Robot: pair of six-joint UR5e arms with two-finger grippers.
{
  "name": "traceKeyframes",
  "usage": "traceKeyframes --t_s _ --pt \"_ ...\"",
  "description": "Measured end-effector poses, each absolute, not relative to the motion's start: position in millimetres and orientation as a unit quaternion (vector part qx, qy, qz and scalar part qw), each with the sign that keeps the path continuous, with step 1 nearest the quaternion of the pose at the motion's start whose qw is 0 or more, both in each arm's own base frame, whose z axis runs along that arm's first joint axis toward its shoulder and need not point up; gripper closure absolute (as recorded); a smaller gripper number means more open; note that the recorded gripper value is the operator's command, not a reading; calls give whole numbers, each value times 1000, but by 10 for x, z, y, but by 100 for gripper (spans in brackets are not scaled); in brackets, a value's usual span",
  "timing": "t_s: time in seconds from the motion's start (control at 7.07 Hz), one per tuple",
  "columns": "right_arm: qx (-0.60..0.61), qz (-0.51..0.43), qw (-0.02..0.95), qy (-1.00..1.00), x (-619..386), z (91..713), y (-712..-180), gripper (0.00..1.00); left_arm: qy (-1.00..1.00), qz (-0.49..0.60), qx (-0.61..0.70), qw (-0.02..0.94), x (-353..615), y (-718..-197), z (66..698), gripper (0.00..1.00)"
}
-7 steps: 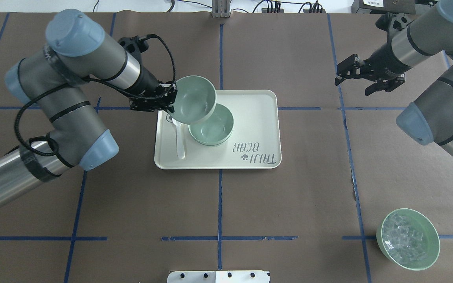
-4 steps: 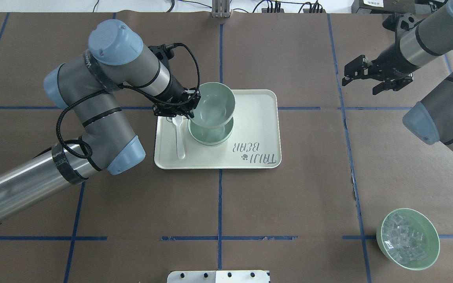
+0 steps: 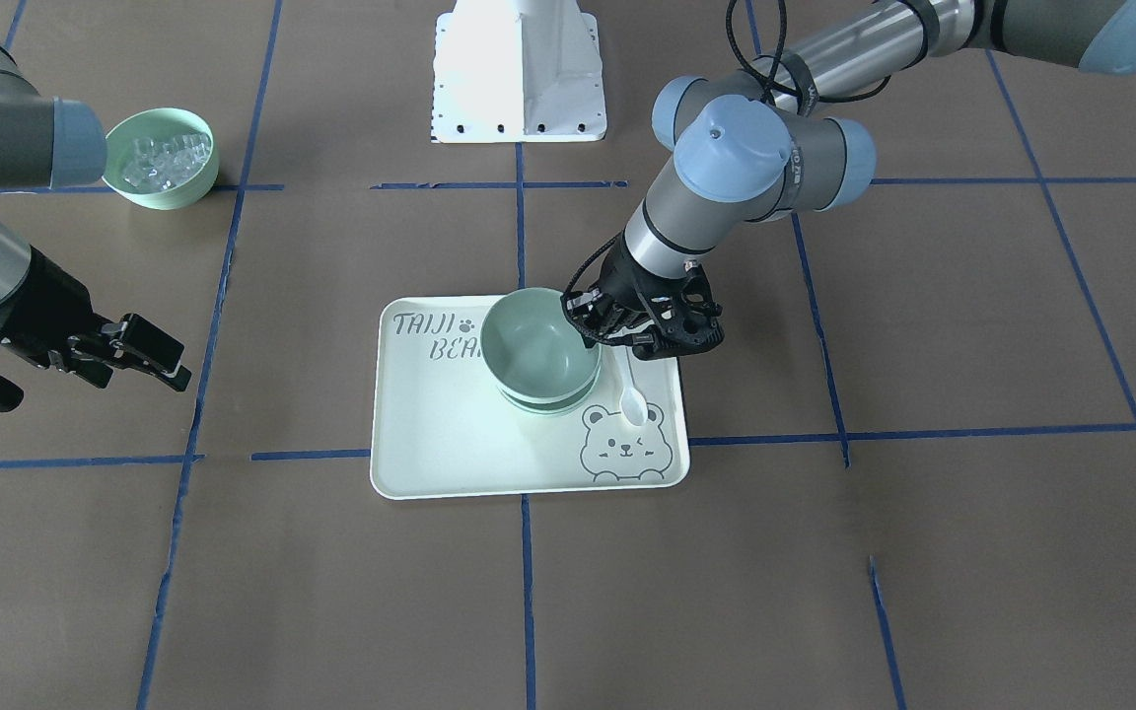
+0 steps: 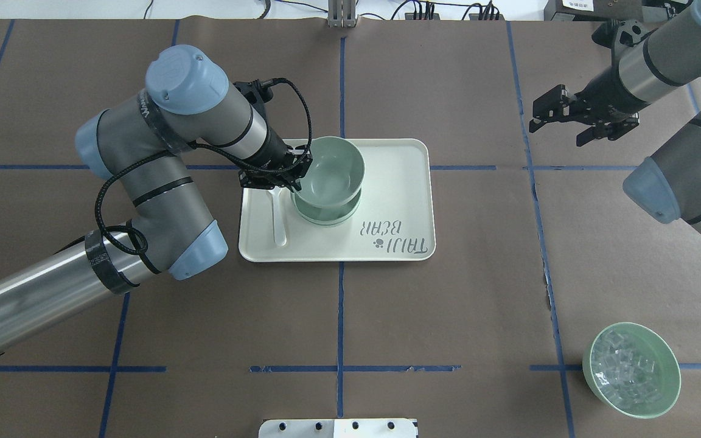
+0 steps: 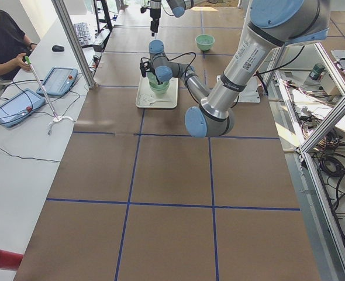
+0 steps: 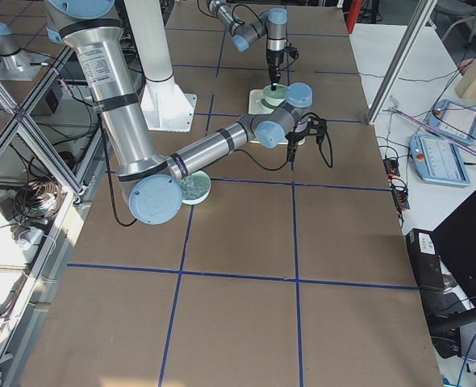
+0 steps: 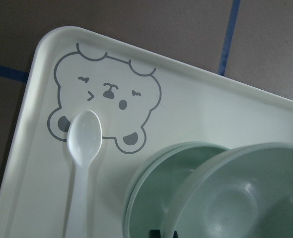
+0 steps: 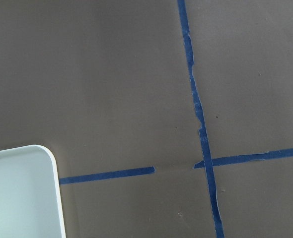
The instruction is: Stack green bowls together
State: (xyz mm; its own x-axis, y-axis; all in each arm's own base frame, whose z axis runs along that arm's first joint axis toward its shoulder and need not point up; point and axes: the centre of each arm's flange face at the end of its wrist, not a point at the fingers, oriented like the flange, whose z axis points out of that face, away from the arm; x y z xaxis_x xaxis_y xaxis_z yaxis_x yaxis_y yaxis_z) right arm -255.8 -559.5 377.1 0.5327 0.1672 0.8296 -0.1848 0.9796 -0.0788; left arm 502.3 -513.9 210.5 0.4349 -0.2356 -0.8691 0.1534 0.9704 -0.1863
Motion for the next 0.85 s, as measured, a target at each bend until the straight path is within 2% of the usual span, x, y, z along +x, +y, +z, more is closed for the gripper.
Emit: traceKeyframes --t_s 0.85 --pt "9 100 875 -473 -2568 3764 -5593 0 517 -113 -43 848 5065 -5102 2160 100"
